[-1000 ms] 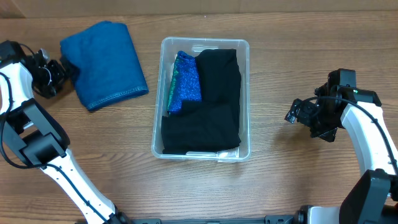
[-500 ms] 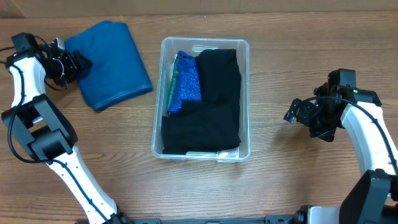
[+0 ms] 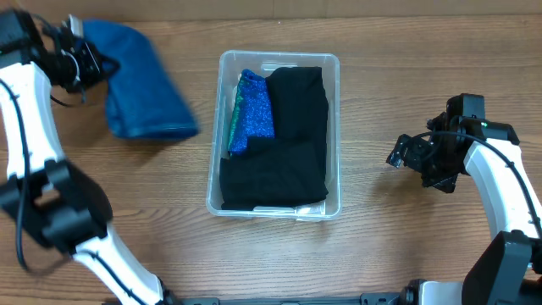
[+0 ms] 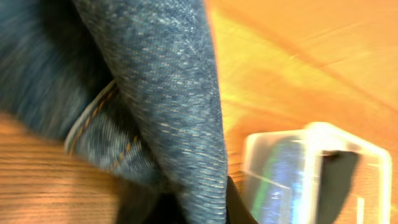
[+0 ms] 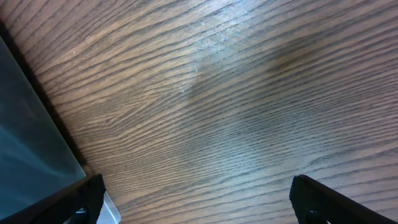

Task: Pack container
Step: 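Grasp the teal-blue towel with the left gripper and lay it in the bin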

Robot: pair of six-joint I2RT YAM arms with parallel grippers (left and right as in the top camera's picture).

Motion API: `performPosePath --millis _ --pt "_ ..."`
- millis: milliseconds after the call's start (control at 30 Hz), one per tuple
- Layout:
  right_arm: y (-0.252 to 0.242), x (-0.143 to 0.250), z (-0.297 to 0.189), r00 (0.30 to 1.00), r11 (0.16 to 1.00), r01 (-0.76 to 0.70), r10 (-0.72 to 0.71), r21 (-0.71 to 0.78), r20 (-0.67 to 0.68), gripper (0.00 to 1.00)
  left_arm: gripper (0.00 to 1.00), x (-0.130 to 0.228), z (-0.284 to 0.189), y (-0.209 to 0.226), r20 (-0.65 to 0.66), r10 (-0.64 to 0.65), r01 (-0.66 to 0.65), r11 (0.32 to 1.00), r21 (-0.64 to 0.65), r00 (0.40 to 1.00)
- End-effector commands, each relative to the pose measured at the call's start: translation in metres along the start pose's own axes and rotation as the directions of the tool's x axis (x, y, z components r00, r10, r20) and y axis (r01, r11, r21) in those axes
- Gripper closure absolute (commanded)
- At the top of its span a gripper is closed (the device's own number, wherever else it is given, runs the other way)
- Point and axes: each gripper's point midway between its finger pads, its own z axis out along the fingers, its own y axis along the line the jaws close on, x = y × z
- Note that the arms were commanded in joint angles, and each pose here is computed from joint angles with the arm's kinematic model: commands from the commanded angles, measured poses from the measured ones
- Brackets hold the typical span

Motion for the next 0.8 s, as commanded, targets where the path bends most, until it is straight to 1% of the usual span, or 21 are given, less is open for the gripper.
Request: performPosePath --millis 0,33,100,133,233,267,300,333,400,467,567,633,700,733,767 --pt "0.002 -0.003 -0.003 1.0 1.0 0.01 -0.01 -0.011 0.013 0.0 0.96 -0.016 -0.119 -0.129 0.257 0.164 -0.202 0.971 0.128 0.952" --pt "0.002 -0.003 -0.003 1.0 1.0 0.009 -0.009 -0.011 0.013 0.0 0.96 -0.004 -0.138 -0.168 0.289 0.193 -0.247 0.955 0.164 0.938" --pt "0.002 -0.003 -0.003 1.0 1.0 0.01 -0.01 -0.011 0.013 0.0 0.96 0.015 -0.154 -0.219 0.312 0.229 -0.304 0.928 0.216 0.922" --pt "0.002 -0.002 -0.002 1.0 1.0 0.022 -0.022 -0.01 0.012 0.0 0.96 0.032 -0.159 -0.253 0.317 0.251 -0.336 0.908 0.249 0.914" --pt "0.002 -0.001 -0.002 1.0 1.0 0.023 -0.023 -0.01 0.008 0.0 0.96 0.076 -0.143 -0.322 0.288 0.32 -0.4 0.871 0.285 0.902" --pt "0.002 -0.001 -0.002 1.0 1.0 0.023 -0.023 -0.01 0.008 0.0 0.96 0.089 -0.134 -0.336 0.275 0.349 -0.422 0.861 0.283 0.896" --pt "0.002 -0.001 -0.002 1.0 1.0 0.022 -0.022 -0.009 0.006 0.0 0.96 0.111 -0.118 -0.356 0.25 0.396 -0.456 0.849 0.267 0.883" --pt "0.001 0.001 -0.002 1.0 1.0 0.02 -0.02 -0.008 0.0 0.0 0.96 0.127 -0.099 -0.364 0.211 0.422 -0.464 0.855 0.232 0.882" --pt "0.001 0.002 -0.002 1.0 1.0 0.019 -0.02 -0.007 -0.005 0.0 0.96 0.144 -0.075 -0.365 0.15 0.436 -0.458 0.868 0.19 0.888" --pt "0.001 0.003 -0.002 1.0 1.0 0.019 -0.019 -0.006 -0.009 0.0 0.96 0.163 -0.042 -0.363 0.062 0.455 -0.458 0.874 0.163 0.889" --pt "0.001 0.003 -0.002 1.0 1.0 0.019 -0.019 -0.005 -0.008 0.0 0.96 0.199 0.017 -0.363 -0.103 0.514 -0.482 0.845 0.232 0.852" --pt "0.0 0.003 -0.003 1.0 1.0 0.019 -0.019 -0.005 -0.008 0.0 0.96 0.21 0.04 -0.351 -0.179 0.504 -0.467 0.859 0.213 0.845" --pt "0.0 0.002 -0.002 1.0 1.0 0.019 -0.019 -0.003 -0.006 0.0 0.96 0.218 0.052 -0.34 -0.231 0.496 -0.461 0.867 0.19 0.837" --pt "0.0 0.002 -0.002 1.0 1.0 0.019 -0.019 -0.002 -0.005 0.0 0.96 0.22 0.055 -0.332 -0.254 0.489 -0.461 0.872 0.163 0.835" --pt "0.0 0.002 -0.002 1.0 1.0 0.019 -0.019 -0.003 -0.004 0.0 0.96 0.215 0.056 -0.316 -0.267 0.476 -0.469 0.878 0.093 0.838"
